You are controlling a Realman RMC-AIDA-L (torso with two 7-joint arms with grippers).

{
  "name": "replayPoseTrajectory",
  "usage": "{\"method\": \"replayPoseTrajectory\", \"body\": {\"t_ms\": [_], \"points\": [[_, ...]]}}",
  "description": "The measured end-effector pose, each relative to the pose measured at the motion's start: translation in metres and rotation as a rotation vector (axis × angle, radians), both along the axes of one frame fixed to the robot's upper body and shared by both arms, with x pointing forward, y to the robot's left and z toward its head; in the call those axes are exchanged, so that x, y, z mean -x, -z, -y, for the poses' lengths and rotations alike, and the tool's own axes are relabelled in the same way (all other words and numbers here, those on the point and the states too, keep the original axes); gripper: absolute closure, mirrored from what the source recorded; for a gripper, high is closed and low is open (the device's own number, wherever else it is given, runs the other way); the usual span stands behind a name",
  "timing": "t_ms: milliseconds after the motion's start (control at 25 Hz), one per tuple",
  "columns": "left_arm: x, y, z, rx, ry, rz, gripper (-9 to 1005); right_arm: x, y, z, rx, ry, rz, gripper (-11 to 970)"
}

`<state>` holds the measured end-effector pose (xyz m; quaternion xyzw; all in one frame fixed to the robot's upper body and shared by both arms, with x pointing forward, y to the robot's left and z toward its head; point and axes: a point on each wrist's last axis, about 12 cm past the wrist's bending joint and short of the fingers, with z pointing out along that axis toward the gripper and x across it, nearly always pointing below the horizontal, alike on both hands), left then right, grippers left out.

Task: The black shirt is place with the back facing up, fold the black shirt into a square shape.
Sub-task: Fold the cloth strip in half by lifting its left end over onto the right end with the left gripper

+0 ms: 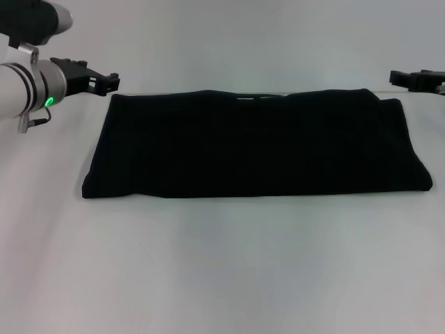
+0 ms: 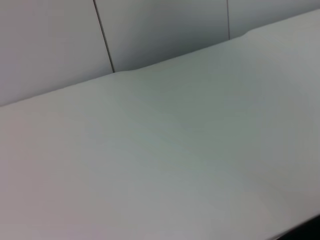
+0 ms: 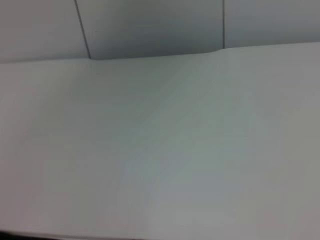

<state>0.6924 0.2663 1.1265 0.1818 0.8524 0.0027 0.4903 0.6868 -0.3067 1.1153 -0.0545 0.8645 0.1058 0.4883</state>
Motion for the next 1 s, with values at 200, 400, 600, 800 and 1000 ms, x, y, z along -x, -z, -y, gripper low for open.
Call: {"method": "replayPoseTrajectory", "body": {"t_ms": [200,400,600,800,1000], "points": [[0.003,-0.004,0.003,0.078,0.043,-0.056,262,0.009,-0.006,0.019,-0.105,0.001,-0.027,357],[0.011,-0.010,0.003,0.150,0.112,-0.130,165,0.020,-0.008,0.043,-0.180,0.004,-0.076,270],[0.020,-0.022,0.003,0.221,0.150,-0.222,99,0.032,-0.010,0.057,-0.222,-0.021,-0.120,271],[0.033,-0.021,-0.004,0.227,0.146,-0.318,60,0.047,-0.013,0.062,-0.222,-0.104,-0.175,271],[0.049,-0.009,-0.021,0.203,0.085,-0.381,59,0.058,-0.010,0.066,-0.238,-0.130,-0.201,270]]}}
